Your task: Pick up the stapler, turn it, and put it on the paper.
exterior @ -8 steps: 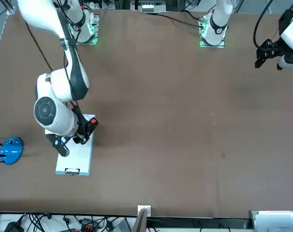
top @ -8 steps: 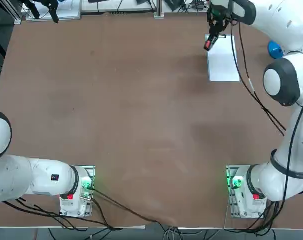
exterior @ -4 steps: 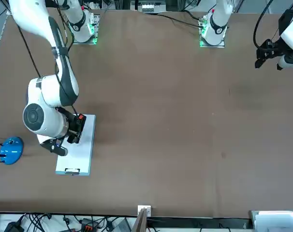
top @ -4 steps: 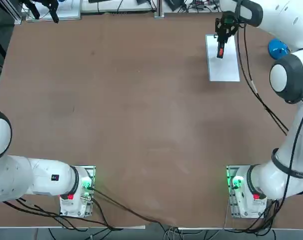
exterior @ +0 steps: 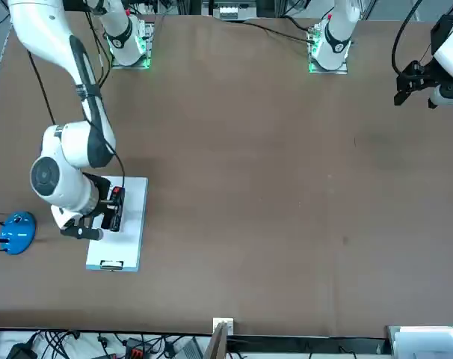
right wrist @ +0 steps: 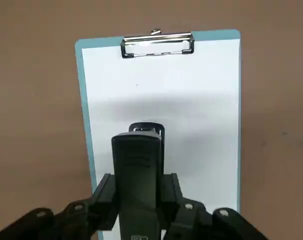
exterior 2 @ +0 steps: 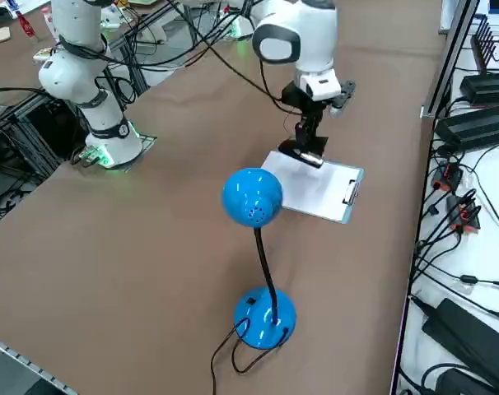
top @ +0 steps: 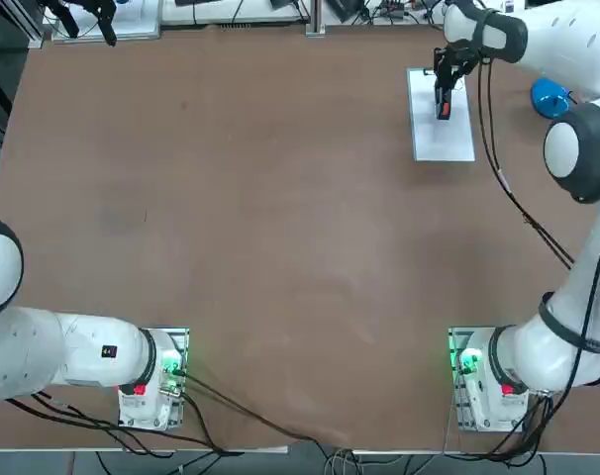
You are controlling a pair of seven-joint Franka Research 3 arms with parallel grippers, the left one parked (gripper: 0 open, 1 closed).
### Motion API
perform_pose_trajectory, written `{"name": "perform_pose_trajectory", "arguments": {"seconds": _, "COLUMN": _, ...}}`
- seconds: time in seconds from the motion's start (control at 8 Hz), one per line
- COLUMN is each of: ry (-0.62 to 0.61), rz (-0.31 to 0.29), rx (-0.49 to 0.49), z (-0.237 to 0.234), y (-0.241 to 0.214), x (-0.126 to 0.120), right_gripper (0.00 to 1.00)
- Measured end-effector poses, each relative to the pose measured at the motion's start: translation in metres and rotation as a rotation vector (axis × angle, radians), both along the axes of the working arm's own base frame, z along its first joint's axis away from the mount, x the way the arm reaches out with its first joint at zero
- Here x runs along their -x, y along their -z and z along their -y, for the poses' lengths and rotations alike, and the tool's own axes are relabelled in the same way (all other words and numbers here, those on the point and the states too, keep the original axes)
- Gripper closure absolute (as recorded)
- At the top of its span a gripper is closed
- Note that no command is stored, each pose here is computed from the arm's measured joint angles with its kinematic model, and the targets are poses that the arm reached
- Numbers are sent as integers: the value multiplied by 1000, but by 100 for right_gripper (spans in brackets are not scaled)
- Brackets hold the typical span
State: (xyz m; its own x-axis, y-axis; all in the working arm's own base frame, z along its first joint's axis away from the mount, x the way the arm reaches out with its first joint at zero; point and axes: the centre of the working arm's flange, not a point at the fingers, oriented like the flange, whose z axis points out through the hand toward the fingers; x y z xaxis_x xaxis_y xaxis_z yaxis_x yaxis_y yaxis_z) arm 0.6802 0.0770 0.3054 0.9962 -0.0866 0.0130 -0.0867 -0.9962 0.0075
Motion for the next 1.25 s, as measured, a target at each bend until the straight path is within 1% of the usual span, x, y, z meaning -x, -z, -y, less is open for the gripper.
{"name": "perform_pose_trajectory", "arguments": {"seconds": 0.25, "ry": -44, "rz": 63, "rx": -13, "z": 8, "y": 17, "x": 6, "right_gripper": 59}}
{"name": "perform_pose_trajectory", "arguments": {"seconds": 0.38, "ry": -66, "rz": 76, "rx": -11, "z": 15, "y": 29, "x": 11, "right_gripper": 59}}
{"name": "perform_pose_trajectory", "arguments": {"seconds": 0.62, "ry": -83, "rz": 89, "rx": -8, "z": 25, "y": 38, "x": 14, "right_gripper": 59}}
{"name": "perform_pose_trajectory", "arguments": {"seconds": 0.88, "ry": -112, "rz": 131, "rx": -5, "z": 27, "y": 46, "x": 18, "right_gripper": 59}}
{"name": "perform_pose_trajectory", "arguments": {"seconds": 1.25, "ry": -121, "rz": 135, "rx": -3, "z": 31, "y": 55, "x": 24, "right_gripper": 59}}
